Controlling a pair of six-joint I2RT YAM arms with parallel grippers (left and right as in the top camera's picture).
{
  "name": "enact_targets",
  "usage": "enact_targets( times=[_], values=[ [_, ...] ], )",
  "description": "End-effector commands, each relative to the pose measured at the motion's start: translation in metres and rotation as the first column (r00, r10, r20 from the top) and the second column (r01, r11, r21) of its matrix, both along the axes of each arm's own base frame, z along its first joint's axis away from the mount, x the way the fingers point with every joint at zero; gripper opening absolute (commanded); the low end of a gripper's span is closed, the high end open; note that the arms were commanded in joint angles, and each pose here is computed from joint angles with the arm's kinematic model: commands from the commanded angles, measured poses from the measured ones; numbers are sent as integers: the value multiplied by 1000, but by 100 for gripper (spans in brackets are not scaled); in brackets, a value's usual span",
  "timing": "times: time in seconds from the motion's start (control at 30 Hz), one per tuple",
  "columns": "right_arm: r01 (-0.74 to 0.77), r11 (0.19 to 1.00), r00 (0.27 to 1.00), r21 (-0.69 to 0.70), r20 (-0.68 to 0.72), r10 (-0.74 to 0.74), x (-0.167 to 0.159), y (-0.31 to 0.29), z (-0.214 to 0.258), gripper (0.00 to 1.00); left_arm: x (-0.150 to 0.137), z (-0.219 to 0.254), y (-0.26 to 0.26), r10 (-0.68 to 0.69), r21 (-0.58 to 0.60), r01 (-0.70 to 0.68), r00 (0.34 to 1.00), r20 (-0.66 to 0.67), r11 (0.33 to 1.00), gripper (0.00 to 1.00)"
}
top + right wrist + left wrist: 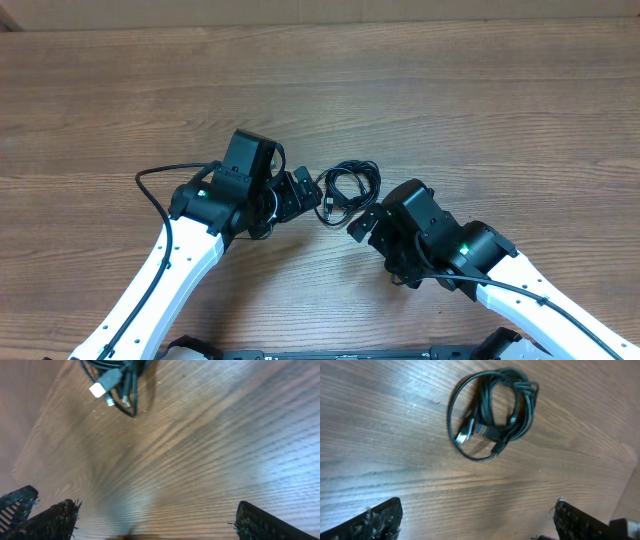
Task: Untangle cables
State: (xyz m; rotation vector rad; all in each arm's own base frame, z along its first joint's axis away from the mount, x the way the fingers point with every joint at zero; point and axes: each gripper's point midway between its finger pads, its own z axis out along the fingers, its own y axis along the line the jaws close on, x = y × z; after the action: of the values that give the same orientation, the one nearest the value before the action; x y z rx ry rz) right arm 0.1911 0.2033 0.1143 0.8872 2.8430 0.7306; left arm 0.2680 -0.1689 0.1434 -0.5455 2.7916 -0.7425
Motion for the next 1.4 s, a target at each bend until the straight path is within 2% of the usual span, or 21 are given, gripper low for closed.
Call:
enact_targets(
  times=[0.0,0.13,0.2,0.4,0.5,0.53,0.63,0.8,0.9,0.93,0.97,1.07,1.1,1.13,1.2,1.27,1.37],
  values=[
    [12,999,1000,-35,1,-12,-3,-8,-2,100,-2,6,-4,-34,7,34,999,24,999,100],
    [36,995,999,-94,14,-35,-3,-21,-5,100,-7,9,-25,-242,77,233,961,134,969,99],
    [47,994,998,-99,36,-43,-1,-24,-2,100,-6,11,-32,-299,125,280,937,178,952,97],
    [135,972,985,-195,132,-111,-10,-67,16,100,12,23,-50,-385,248,314,859,337,916,88],
    [184,964,971,-192,187,-148,-13,-81,29,100,21,24,-62,-447,284,357,806,388,890,88],
    [198,965,962,-172,222,-158,-13,-86,37,100,25,21,-65,-474,305,375,786,396,876,89],
    [223,968,940,-119,291,-180,-14,-92,54,100,39,-4,-71,-486,341,372,793,368,864,91],
    [224,971,930,-80,317,-188,-18,-95,63,100,63,-48,-83,-533,399,394,774,340,828,91],
    [223,971,931,-81,315,-187,-18,-95,62,100,77,-60,-68,-523,478,341,788,324,809,85],
    [223,971,930,-81,315,-188,-18,-94,62,100,79,-60,-67,-551,500,355,769,324,790,84],
    [223,971,930,-80,315,-188,-18,-94,62,100,82,-60,-67,-627,551,398,710,321,733,84],
    [223,972,929,-78,317,-188,-18,-94,63,100,86,-64,-65,-841,706,507,483,242,494,69],
    [224,972,929,-78,318,-188,-18,-94,63,100,85,-67,-62,-871,728,523,443,211,442,69],
    [224,972,929,-78,318,-188,-18,-94,63,100,87,-69,-57,-883,742,527,430,186,413,68],
    [224,971,930,-79,317,-188,-17,-94,63,100,93,-76,-41,-856,738,513,489,168,438,63],
    [223,971,931,-82,315,-187,-17,-94,62,100,96,-84,-31,-814,696,515,554,177,501,64],
    [223,970,934,-94,307,-185,-16,-93,59,100,94,-89,-35,-799,590,574,557,228,568,67]
  ],
)
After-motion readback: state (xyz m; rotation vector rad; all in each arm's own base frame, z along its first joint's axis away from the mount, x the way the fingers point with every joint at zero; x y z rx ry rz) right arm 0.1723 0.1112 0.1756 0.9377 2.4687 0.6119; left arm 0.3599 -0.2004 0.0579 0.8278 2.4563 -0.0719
